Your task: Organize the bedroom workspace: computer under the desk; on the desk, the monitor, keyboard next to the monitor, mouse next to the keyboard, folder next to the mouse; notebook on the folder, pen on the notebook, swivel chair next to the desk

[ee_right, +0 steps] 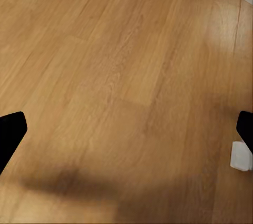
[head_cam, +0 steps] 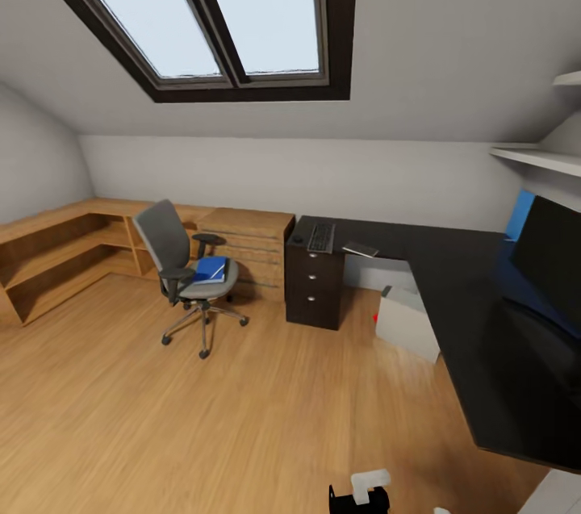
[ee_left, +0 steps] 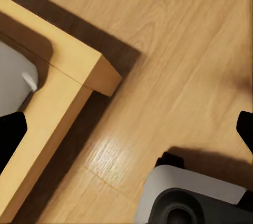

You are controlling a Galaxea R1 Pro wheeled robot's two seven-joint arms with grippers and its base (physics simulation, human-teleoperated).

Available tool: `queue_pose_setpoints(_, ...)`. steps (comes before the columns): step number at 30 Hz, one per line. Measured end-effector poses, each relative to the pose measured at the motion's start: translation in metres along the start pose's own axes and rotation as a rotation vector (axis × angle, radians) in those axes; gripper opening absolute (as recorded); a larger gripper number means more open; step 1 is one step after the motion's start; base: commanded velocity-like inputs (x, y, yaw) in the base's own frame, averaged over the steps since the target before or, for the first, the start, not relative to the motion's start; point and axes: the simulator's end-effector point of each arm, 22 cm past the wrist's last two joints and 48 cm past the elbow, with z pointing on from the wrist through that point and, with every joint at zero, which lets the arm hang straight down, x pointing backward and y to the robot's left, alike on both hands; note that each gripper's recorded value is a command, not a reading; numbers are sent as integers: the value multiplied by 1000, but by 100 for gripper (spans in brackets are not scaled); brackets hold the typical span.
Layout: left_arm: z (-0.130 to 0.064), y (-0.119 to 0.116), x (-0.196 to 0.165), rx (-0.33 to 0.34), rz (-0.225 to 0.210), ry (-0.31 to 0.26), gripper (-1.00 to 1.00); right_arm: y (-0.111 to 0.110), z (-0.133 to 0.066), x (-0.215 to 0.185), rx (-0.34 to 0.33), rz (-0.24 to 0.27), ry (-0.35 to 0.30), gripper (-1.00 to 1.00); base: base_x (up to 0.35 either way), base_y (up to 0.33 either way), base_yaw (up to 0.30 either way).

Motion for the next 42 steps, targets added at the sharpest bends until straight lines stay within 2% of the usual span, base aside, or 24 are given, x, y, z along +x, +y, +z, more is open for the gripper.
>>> queue_pose_setpoints(7,0,-2,-1,5,22,-5,100,0,0,0,1,0,0,100,330,1,2)
queue_pose_setpoints(42,0,-2,-1,5,24,-5,100,0,0,0,2,2,2,100,330,0,-8)
